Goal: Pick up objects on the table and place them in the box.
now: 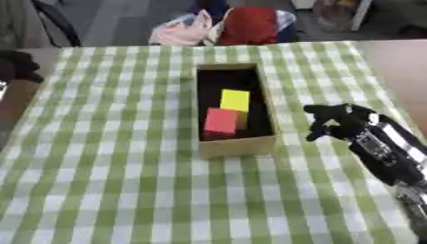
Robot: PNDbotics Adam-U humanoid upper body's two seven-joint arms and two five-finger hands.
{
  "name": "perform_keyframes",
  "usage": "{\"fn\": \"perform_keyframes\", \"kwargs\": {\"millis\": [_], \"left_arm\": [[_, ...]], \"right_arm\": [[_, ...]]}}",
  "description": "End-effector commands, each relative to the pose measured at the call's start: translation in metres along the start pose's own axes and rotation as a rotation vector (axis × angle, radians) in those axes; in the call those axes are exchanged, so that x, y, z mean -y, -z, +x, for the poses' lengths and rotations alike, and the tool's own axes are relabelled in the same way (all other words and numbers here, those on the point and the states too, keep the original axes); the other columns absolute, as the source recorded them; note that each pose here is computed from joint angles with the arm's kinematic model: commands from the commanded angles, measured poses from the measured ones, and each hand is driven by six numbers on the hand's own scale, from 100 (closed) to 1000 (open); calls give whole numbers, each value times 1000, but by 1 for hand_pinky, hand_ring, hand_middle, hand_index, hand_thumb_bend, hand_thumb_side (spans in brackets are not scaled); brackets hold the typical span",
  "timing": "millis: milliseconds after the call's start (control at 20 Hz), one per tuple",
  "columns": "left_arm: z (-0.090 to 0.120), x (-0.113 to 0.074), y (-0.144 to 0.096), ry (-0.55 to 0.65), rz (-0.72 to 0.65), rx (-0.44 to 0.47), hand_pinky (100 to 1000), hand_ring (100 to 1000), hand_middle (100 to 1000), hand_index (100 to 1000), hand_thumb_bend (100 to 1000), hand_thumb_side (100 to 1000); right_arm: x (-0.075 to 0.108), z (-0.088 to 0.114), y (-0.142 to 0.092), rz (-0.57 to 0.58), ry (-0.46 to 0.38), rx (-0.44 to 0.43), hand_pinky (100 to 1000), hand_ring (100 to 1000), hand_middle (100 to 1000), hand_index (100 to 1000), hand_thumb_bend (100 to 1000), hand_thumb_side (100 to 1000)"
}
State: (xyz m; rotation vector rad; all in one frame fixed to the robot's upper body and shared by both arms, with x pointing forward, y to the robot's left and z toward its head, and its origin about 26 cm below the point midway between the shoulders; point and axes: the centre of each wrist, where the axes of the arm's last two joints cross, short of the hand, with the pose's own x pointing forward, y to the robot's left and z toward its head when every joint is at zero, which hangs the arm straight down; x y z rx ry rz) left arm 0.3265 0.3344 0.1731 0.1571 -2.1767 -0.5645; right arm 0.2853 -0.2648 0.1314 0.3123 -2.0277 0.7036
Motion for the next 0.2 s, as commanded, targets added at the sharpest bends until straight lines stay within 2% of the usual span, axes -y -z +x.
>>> {"fn": "perform_keyframes", "kwargs": {"millis": [50, 200], "left_arm": [[8, -2, -2, -10, 35, 17, 746, 613, 611, 745, 100, 726], [1, 4, -10, -44, 49, -12, 748, 615, 613, 750, 100, 761]], "right_arm": [[7, 5, 1, -7, -39, 4, 653, 932, 587, 749, 100, 706], [7, 5, 2, -9, -46, 4, 653, 933, 589, 751, 100, 708]]}}
